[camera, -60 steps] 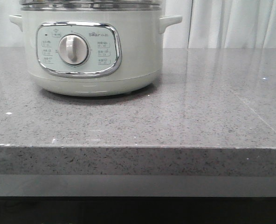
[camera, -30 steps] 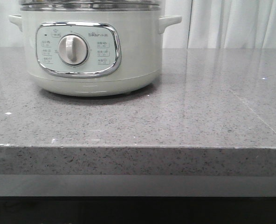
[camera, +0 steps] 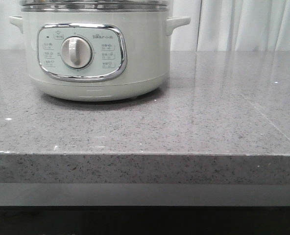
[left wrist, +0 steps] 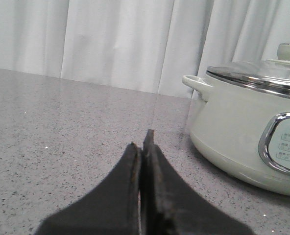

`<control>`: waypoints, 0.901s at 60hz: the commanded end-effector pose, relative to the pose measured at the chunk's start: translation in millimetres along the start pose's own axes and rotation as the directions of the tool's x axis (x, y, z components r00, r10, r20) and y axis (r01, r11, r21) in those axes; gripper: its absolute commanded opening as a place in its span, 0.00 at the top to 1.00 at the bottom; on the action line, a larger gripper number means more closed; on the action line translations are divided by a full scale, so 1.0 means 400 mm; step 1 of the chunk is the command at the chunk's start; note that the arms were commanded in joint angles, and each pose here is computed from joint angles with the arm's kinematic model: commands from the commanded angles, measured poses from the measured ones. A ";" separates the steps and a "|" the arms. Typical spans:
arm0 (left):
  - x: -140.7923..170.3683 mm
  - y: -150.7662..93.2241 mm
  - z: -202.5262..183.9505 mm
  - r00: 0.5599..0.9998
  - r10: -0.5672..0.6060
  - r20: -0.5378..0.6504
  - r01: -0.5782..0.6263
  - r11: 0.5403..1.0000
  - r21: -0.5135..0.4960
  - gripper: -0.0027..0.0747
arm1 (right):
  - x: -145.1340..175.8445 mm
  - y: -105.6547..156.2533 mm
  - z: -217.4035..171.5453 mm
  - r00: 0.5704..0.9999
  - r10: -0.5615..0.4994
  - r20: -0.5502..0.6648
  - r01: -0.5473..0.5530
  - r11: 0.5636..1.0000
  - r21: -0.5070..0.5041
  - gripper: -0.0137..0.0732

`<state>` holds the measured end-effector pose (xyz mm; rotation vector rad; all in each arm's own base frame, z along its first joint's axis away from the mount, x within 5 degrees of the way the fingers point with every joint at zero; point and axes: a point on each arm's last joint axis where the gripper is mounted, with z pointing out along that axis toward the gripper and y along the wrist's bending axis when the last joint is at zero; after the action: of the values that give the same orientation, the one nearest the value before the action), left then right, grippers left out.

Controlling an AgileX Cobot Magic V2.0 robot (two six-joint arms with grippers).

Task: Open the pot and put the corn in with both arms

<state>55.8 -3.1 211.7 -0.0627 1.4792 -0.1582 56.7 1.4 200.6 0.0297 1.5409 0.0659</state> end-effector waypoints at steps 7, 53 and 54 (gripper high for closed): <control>-0.010 0.001 -0.003 0.997 -0.005 0.082 0.005 1.000 0.006 0.99 | -0.033 -0.001 -0.007 0.993 -0.004 0.120 0.002 1.000 0.011 0.98; -0.010 0.001 -0.003 0.997 -0.005 0.082 0.005 1.000 0.006 0.99 | -0.047 0.000 -0.009 0.983 0.014 0.185 -0.015 1.000 0.000 0.98; -0.010 0.001 -0.003 0.997 -0.005 0.082 0.005 1.000 0.006 0.99 | -0.047 0.000 -0.009 0.983 0.014 0.185 -0.015 1.000 0.000 0.98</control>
<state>55.8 -3.1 211.7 -0.0627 1.4792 -0.1582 56.4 0.8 206.2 0.0563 1.4781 0.0854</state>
